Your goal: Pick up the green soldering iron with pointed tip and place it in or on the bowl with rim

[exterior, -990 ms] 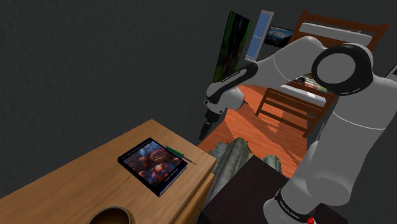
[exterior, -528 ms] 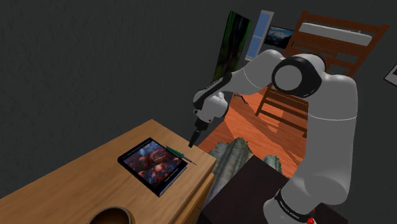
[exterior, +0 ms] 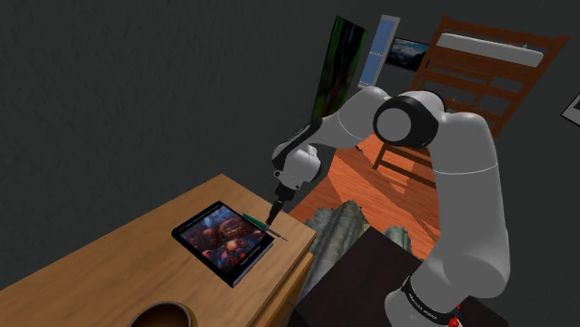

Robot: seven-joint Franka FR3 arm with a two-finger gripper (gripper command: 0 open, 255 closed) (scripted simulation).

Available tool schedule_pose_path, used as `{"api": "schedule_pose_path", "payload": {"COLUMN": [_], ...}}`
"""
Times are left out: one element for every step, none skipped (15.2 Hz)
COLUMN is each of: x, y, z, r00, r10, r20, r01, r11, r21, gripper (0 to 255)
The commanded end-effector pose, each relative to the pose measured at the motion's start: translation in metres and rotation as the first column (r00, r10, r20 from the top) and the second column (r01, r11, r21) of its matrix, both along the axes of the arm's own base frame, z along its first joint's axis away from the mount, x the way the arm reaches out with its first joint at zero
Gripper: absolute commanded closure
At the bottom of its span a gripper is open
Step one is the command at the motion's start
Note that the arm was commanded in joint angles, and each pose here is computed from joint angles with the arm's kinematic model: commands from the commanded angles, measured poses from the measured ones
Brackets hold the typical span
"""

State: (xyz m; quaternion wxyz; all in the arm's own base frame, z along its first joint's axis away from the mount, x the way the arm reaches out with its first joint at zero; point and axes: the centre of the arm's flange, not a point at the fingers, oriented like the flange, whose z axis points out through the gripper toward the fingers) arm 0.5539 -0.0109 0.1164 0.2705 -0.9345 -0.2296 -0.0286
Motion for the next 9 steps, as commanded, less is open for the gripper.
{"api": "schedule_pose_path", "payload": {"x": [0.0000, -0.0006, -0.0006, -0.0006, -0.0006, -0.0006, -0.0006, -0.0006, -0.0006], "y": [0.0067, 0.0111, 0.0111, 0.0110, 0.0111, 0.0111, 0.0111, 0.0111, 0.0111], "z": [-0.0095, -0.0166, -0.0166, -0.0166, -0.0166, -0.0166, -0.0166, -0.0166, -0.0166], "r00": [1.000, 1.000, 1.000, 1.000, 1.000, 1.000, 1.000, 1.000, 1.000], "r10": [0.000, 0.000, 0.000, 0.000, 0.000, 0.000, 0.000, 0.000, 0.000], "r20": [0.000, 0.000, 0.000, 0.000, 0.000, 0.000, 0.000, 0.000, 0.000], "r01": [0.000, 0.000, 0.000, 0.000, 0.000, 0.000, 0.000, 0.000, 0.000], "r11": [1.000, 1.000, 1.000, 1.000, 1.000, 1.000, 1.000, 1.000, 1.000], "r21": [0.000, 0.000, 0.000, 0.000, 0.000, 0.000, 0.000, 0.000, 0.000], "gripper": [0, 0, 0, 0, 0, 0, 0, 0, 0]}}
